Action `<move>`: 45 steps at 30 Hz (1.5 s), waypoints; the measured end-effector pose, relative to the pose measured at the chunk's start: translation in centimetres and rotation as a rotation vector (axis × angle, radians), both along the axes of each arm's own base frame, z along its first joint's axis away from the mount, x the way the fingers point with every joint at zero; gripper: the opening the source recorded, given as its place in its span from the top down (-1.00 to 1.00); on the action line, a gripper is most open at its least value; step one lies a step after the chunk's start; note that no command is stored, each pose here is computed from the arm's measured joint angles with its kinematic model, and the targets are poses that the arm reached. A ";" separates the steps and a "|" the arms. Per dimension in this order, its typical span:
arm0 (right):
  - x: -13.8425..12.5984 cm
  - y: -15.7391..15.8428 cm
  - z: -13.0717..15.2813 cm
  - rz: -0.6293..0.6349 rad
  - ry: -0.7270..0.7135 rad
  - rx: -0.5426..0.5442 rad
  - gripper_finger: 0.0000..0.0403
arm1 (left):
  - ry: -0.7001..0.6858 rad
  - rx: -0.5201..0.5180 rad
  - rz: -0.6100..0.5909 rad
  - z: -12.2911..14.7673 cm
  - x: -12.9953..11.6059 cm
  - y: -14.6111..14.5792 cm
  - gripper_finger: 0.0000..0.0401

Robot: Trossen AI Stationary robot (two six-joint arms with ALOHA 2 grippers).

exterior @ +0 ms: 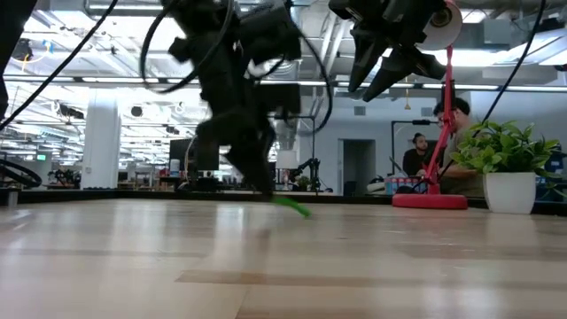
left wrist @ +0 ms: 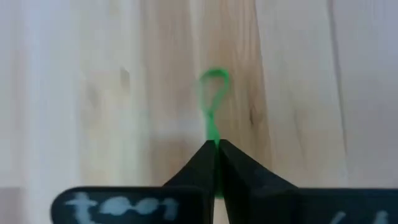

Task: Pick and place items into bin
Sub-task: Put the green rubber band into the black bin

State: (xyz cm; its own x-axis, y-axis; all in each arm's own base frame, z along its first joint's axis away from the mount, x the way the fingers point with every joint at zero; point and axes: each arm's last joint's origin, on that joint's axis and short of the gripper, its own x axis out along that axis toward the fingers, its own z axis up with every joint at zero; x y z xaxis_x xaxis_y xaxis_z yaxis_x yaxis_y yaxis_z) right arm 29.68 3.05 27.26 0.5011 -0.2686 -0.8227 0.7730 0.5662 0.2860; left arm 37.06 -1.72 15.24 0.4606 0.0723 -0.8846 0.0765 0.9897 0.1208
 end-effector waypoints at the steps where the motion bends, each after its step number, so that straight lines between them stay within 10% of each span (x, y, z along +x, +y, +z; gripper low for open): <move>1: 0.0 0.1 0.0 0.003 -0.002 0.004 0.37 | -0.008 0.015 -0.007 0.7 0.2 0.0 0.99; 15: -0.3 1.3 0.1 0.002 -0.013 0.097 0.37 | -0.037 0.275 0.022 8.5 -0.5 0.8 1.00; 28: 0.4 1.3 5.1 0.197 -0.396 -0.084 0.37 | -0.499 0.066 0.166 20.5 -7.1 4.5 1.00; 34: 2.4 0.4 6.0 0.263 -0.534 -0.271 0.37 | -0.597 -0.081 0.092 21.5 -7.3 4.8 1.00; 45: 4.1 -1.3 4.0 0.217 -0.478 -0.274 0.37 | -0.601 -0.113 0.052 21.5 -7.1 4.3 1.00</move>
State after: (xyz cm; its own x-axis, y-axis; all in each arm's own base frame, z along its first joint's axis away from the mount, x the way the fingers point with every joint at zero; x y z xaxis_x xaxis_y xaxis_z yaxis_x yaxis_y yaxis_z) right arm 33.75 1.75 31.24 0.8662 -0.2896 -0.4072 0.4528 0.7995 0.3946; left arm 30.01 2.57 36.72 0.8798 0.0291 -0.4744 -0.0214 0.9995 0.0216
